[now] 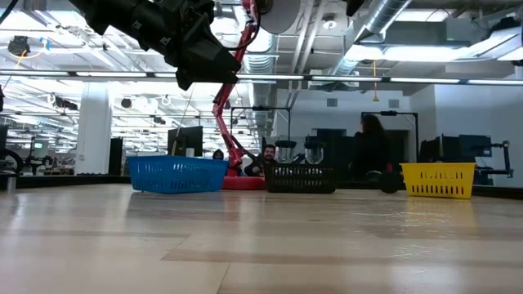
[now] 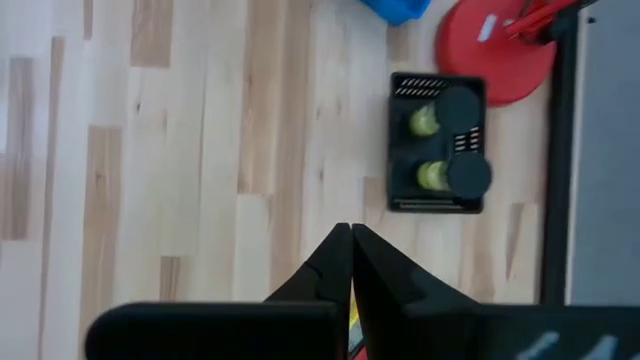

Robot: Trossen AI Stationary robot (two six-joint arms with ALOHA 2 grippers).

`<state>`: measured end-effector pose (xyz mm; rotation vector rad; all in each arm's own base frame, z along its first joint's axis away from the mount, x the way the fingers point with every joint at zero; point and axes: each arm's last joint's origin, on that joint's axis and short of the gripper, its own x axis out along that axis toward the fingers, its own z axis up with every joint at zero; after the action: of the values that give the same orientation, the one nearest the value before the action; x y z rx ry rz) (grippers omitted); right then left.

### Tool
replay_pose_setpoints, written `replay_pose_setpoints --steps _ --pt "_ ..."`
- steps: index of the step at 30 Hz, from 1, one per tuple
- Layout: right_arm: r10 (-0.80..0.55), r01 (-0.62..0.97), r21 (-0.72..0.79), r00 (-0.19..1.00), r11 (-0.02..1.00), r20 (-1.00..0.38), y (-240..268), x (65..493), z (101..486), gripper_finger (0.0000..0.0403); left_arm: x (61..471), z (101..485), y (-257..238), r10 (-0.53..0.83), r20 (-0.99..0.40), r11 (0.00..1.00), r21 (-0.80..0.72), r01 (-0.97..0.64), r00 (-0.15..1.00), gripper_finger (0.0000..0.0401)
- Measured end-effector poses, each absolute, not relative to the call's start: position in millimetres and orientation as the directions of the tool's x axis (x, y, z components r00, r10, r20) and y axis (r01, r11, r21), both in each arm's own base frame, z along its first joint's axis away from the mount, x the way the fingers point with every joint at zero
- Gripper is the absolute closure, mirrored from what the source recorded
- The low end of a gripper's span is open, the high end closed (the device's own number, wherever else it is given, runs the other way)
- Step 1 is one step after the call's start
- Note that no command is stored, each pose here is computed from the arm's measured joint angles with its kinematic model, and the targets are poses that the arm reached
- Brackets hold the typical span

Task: Pick & Place Office items
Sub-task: Put the blue hourglass into the black bin

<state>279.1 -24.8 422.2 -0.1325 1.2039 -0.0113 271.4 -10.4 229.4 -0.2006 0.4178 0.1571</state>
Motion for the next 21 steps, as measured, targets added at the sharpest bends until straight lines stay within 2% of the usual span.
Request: replay_pose_setpoints --steps 7,14,18,21 --pt "-0.064 -0.095 -0.091 0.253 0.991 -0.965 -19 283 389 0.04 271 229 -10 0.11 -0.416 0.968 -0.16 -0.192 0.902 0.0248" --pt "-0.058 -0.105 -0.076 0.166 0.992 -0.984 -19 297 331 0.04 271 229 -10 0.111 -0.416 0.968 -0.16 -0.193 0.902 0.0248" --pt "-0.052 -0.185 -0.061 0.05 0.981 -0.997 -22 291 297 0.04 271 229 -10 0.112 -0.417 0.968 -0.16 -0.193 0.902 0.0248" --pt "-0.047 -0.185 -0.042 -0.02 0.982 -0.999 -30 285 279 0.04 271 229 -10 0.115 -0.416 0.968 -0.158 -0.197 0.902 0.0248"
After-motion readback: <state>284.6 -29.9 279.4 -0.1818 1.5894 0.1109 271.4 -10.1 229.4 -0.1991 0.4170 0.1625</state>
